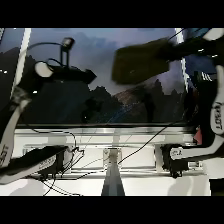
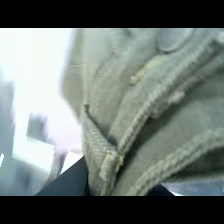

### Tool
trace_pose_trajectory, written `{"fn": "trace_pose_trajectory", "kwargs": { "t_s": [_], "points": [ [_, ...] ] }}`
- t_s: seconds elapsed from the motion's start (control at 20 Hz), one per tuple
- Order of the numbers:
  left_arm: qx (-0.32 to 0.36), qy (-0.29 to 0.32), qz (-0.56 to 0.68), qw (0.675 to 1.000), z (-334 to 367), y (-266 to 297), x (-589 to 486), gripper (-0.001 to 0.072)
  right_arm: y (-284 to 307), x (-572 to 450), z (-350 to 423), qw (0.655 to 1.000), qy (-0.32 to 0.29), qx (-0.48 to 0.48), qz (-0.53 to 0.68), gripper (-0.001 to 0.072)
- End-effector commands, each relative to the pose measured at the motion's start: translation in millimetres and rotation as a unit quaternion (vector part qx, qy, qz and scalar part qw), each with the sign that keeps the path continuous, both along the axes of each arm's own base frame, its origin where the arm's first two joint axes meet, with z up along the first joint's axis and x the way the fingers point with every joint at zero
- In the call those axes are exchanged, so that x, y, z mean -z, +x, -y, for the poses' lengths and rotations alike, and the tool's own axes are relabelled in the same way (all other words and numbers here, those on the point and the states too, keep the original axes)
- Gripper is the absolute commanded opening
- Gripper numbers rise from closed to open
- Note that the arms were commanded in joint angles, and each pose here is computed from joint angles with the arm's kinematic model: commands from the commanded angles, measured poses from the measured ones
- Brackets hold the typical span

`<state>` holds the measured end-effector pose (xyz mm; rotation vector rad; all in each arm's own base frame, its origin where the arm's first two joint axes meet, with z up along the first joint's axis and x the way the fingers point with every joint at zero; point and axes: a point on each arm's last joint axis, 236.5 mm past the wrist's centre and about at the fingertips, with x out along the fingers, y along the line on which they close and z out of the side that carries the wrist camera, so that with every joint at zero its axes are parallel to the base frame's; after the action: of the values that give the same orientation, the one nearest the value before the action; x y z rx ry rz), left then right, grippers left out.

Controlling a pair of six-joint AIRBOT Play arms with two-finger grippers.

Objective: Fold the clothes and pants, and hang the long-sleeved shirts on hangers.

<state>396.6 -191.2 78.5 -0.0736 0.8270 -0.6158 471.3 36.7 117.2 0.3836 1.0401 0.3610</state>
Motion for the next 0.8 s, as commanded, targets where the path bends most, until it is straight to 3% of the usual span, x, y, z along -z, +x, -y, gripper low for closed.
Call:
{"fn": "trace_pose_trajectory", "kwargs": {
  "t_s": [0.0,0.2,0.4,0.45,0.55,0.6,0.7,0.75],
  "points": [
    [-0.038,0.011,0.086,0.996,-41.0,1.0,-64.2,0.0692,-28.4,-76.3,107.6,0.977,-0.047,0.204,0.044,0.0043],
    [-0.057,0.002,0.148,0.987,-57.3,-15.1,-115.6,0.0691,-112.0,-134.6,227.1,0.881,-0.06,0.464,0.064,0.0044],
    [-0.057,-0.003,0.174,0.983,-58.4,-26.1,-136.4,0.0691,-220.1,-158.0,307.2,0.742,-0.098,0.661,0.05,0.0043],
    [-0.057,-0.003,0.174,0.983,-58.4,-26.1,-136.4,0.0691,-247.6,-149.5,316.7,0.711,-0.104,0.695,0.017,0.0044],
    [-0.057,-0.002,0.172,0.983,-58.3,-25.7,-135.4,0.0691,-283.3,-125.8,319.5,0.682,-0.103,0.722,-0.051,0.0045],
    [-0.057,-0.002,0.172,0.983,-58.4,-25.6,-135.2,0.0691,-297.3,-113.1,314.4,0.666,-0.088,0.735,-0.088,0.0107],
    [-0.057,-0.002,0.172,0.983,-58.3,-25.6,-135.1,0.0691,-315.6,-102.5,307.9,0.614,-0.047,0.779,-0.121,0.061],
    [-0.057,-0.002,0.172,0.983,-58.3,-25.6,-135.1,0.0691,-317.3,-103.2,310.1,0.608,-0.044,0.784,-0.118,0.069]
  ]
}}
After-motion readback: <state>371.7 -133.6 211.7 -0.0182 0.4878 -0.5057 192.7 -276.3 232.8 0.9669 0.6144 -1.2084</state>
